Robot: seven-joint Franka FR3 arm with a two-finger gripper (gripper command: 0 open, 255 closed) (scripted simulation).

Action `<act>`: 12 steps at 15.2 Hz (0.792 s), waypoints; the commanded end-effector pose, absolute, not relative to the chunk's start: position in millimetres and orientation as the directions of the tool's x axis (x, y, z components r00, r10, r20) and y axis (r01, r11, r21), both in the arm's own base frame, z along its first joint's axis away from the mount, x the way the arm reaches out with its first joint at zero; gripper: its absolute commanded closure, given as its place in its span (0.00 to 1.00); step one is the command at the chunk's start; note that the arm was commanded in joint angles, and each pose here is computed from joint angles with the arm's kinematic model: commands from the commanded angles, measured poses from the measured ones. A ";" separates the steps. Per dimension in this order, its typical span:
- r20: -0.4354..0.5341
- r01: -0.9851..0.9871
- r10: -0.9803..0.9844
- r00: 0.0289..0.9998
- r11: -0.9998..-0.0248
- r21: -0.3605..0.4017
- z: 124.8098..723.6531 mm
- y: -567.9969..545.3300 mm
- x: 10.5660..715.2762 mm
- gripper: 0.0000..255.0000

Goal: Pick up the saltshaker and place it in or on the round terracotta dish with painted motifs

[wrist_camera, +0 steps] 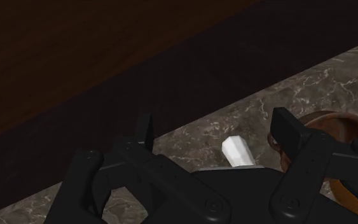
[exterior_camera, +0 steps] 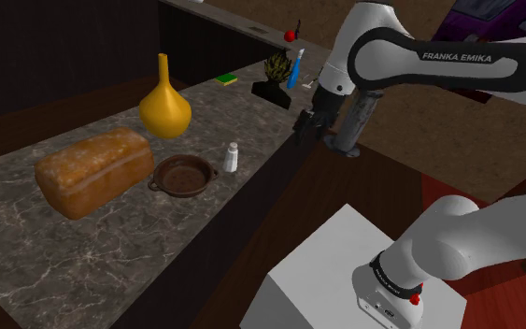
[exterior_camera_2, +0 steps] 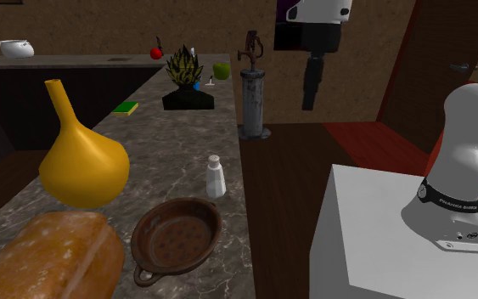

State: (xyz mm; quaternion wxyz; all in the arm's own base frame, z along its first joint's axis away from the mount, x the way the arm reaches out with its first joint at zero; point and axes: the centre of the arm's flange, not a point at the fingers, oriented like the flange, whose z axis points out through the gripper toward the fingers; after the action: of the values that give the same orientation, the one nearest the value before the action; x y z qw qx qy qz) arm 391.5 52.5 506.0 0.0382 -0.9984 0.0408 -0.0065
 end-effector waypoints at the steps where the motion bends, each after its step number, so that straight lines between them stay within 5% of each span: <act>1: 0.035 -0.081 -0.083 0.996 -0.995 -0.067 489.3 69.1 407.0 0.00; 12: 0.156 -0.083 -0.083 0.984 -0.997 -0.004 410.3 133.7 499.6 0.00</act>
State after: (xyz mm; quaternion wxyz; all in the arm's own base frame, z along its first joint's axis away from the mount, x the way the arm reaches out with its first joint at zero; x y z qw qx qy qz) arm 491.1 127.6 415.7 0.0012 -0.9966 0.0417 -0.0715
